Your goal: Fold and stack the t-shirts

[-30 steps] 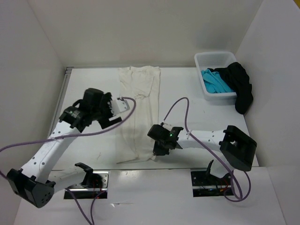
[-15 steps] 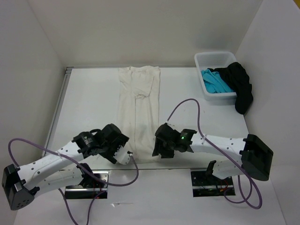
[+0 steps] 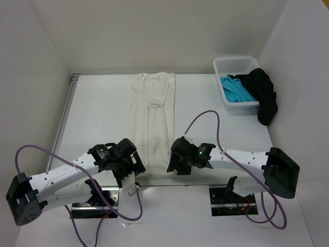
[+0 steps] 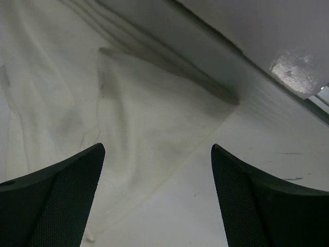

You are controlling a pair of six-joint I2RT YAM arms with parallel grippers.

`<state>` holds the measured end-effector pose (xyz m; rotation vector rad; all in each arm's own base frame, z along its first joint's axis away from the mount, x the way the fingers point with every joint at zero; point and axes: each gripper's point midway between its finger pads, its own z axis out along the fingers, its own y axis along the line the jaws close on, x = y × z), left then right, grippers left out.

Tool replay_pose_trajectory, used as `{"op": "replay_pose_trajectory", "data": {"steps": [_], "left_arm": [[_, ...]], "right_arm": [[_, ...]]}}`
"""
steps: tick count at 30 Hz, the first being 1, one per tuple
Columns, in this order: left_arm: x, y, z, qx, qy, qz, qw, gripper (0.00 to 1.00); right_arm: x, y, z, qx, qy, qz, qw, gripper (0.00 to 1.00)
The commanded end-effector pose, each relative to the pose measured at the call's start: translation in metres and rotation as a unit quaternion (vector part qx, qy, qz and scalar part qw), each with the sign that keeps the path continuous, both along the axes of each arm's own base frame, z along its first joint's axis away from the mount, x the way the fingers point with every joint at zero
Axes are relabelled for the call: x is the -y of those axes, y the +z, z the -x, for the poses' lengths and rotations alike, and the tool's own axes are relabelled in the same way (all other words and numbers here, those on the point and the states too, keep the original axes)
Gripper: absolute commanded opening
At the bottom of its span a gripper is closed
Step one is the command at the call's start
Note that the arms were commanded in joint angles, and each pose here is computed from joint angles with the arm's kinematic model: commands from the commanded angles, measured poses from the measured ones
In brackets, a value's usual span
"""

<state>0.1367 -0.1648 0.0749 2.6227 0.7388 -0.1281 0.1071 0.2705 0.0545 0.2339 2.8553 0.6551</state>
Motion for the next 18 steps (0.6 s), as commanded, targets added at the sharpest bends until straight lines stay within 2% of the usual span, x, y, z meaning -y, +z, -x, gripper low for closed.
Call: {"op": "replay_pose_trajectory", "data": {"steps": [1, 5, 10, 15, 18], "left_arm": [[0.001, -0.021, 0.025, -0.039, -0.066, 0.005, 0.997, 0.9], [-0.008, -0.036, 0.022, -0.029, -0.06, -0.016, 0.998, 0.84], [-0.004, -0.04, 0.023, -0.032, -0.059, -0.002, 0.998, 0.77], [-0.004, -0.043, 0.023, -0.044, -0.051, -0.011, 0.998, 0.66], [-0.003, -0.045, 0.023, -0.051, -0.055, -0.02, 0.997, 0.6]], "right_arm": [[-0.002, -0.002, 0.001, 0.004, -0.004, -0.012, 1.0, 0.59], [0.001, -0.006, 0.005, 0.001, -0.002, -0.014, 1.0, 0.59], [-0.003, -0.005, 0.003, 0.007, -0.006, -0.03, 1.0, 0.59], [-0.002, -0.018, 0.003, -0.005, -0.006, -0.008, 1.0, 0.59], [-0.008, -0.021, -0.001, -0.005, -0.002, -0.003, 1.0, 0.64]]}}
